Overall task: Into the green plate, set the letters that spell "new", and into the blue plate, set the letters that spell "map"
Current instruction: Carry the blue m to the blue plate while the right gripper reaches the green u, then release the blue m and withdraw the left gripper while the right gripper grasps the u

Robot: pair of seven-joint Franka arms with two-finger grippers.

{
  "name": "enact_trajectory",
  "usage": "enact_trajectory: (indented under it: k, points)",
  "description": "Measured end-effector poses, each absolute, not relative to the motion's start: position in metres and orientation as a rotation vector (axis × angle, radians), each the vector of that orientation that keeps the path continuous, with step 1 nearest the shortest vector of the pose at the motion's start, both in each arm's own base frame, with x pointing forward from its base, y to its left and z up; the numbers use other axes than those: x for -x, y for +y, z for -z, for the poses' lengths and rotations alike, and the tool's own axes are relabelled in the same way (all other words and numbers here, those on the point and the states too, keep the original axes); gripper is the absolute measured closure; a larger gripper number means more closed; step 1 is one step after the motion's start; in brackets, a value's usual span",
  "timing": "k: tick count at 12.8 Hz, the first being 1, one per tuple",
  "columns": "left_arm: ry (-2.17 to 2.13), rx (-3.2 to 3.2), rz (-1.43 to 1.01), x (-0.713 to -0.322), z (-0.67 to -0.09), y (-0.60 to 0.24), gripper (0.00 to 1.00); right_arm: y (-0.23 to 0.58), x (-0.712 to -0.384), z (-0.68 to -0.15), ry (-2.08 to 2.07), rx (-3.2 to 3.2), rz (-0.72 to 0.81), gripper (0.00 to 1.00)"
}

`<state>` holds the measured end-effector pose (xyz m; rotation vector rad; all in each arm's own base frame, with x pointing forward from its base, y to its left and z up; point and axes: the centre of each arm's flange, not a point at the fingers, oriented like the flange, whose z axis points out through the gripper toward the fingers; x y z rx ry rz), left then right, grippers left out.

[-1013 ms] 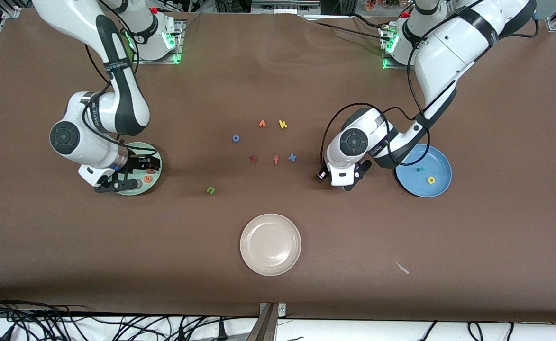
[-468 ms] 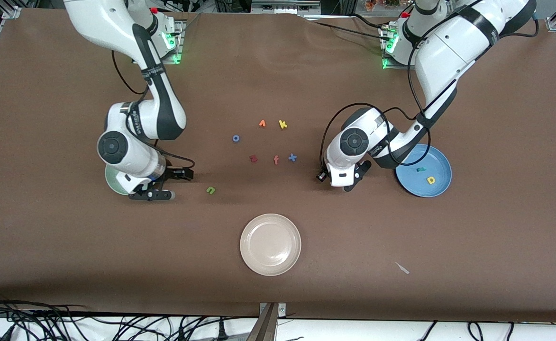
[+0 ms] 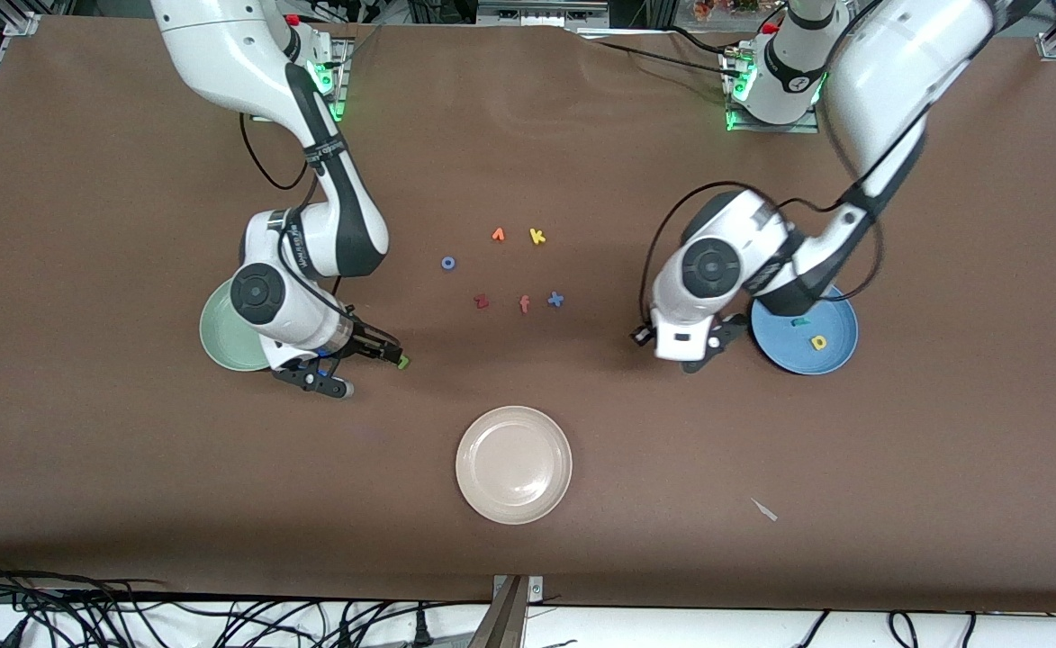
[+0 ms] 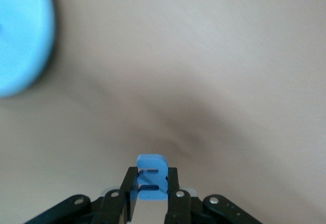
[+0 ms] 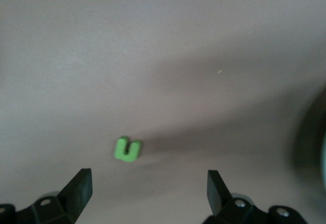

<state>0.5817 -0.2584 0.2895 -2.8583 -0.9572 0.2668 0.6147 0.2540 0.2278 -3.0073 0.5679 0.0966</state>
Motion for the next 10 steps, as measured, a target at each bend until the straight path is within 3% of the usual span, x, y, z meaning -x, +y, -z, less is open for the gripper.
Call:
enact_trajectory:
  k: [3,6,10]
  points:
    - [-0.721,2.858,-0.420,-0.589,-0.302,-0.165,0.73,0.281,-0.607,-0.211,0.755,2.983,-0.081,0.00]
    - [-0.548,2.881,-0.527,-0.582,-0.256,-0.095,0.73,0.285,-0.612,-0.203,0.823,2.973,-0.071,0.00]
    - [-0.490,2.951,-0.484,-0.565,-0.193,-0.061,0.73,0.279,-0.612,-0.190,0.861,2.982,-0.089,0.00]
